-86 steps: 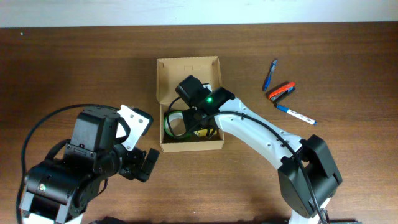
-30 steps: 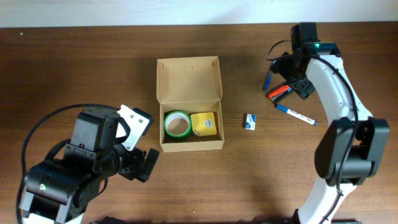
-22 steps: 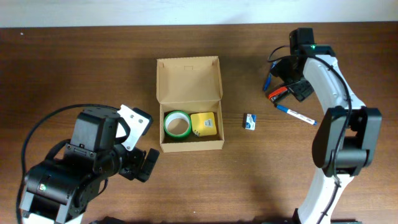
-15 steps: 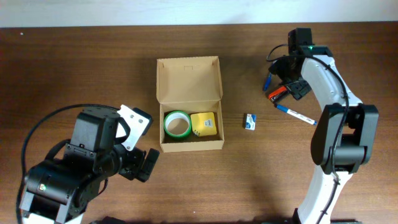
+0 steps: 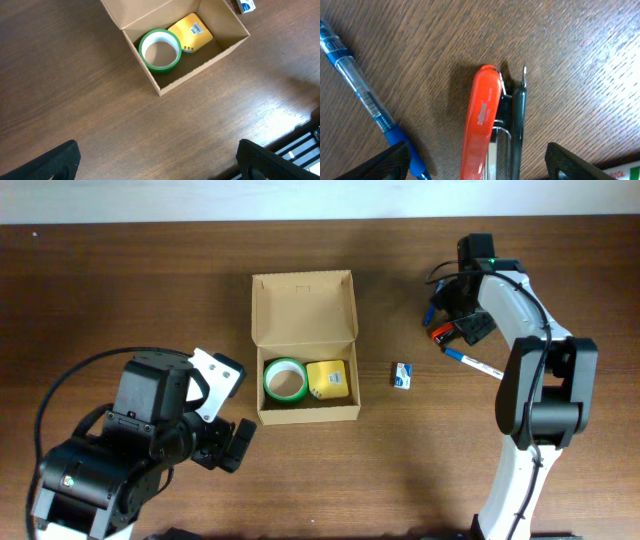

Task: Pack container
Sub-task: 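Lower the right gripper and grasp the red stapler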

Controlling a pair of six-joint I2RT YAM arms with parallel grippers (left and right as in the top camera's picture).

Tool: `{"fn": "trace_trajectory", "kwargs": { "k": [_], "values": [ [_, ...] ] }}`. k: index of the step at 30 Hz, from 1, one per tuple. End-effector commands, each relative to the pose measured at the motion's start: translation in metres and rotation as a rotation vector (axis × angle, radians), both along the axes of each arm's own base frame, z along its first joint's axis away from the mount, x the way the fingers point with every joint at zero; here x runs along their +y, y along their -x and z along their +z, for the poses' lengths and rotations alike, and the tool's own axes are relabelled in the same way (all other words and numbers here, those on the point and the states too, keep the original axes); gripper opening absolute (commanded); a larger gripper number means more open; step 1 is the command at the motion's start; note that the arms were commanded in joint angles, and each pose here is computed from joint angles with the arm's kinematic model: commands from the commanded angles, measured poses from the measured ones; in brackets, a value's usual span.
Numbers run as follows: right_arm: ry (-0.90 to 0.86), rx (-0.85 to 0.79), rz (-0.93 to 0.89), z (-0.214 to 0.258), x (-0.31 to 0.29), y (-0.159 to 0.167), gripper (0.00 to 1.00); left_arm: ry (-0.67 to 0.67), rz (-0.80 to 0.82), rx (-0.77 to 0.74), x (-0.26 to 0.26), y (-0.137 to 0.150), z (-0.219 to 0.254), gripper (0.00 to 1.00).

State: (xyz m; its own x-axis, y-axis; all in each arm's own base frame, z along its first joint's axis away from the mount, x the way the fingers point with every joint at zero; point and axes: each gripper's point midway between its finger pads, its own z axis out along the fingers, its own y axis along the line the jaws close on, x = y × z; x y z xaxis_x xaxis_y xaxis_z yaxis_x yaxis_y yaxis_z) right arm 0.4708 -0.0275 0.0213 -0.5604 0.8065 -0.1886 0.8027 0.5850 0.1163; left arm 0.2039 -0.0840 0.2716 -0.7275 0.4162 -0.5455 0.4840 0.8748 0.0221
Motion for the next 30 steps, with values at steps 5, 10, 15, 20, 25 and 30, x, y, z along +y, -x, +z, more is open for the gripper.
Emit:
{"fn": "trace_trajectory", "kwargs": {
  "k": [5, 10, 15, 20, 25, 30],
  "values": [
    [-0.027, 0.031, -0.037, -0.017, -0.012, 0.004, 0.80, 0.010, -0.023, -0.019, -0.003, 0.000, 0.006, 1.00],
    [-0.027, 0.037, -0.037, -0.020, -0.012, 0.005, 0.79, 0.010, -0.022, -0.019, -0.003, 0.000, 0.006, 1.00],
    [-0.027, 0.037, -0.040, -0.021, -0.013, 0.005, 0.77, 0.009, -0.022, -0.019, -0.003, 0.000, 0.006, 1.00],
    [-0.046, 0.050, -0.037, -0.029, -0.010, 0.006, 0.76, 0.010, -0.023, -0.019, -0.003, 0.000, 0.006, 1.00],
    [-0.050, 0.059, -0.036, -0.033, -0.009, 0.007, 0.73, 0.009, -0.022, -0.019, -0.003, 0.000, 0.006, 1.00],
    [-0.050, 0.061, -0.036, -0.034, -0.009, 0.007, 0.62, 0.010, -0.023, -0.019, -0.003, 0.000, 0.006, 1.00]
  ]
}}
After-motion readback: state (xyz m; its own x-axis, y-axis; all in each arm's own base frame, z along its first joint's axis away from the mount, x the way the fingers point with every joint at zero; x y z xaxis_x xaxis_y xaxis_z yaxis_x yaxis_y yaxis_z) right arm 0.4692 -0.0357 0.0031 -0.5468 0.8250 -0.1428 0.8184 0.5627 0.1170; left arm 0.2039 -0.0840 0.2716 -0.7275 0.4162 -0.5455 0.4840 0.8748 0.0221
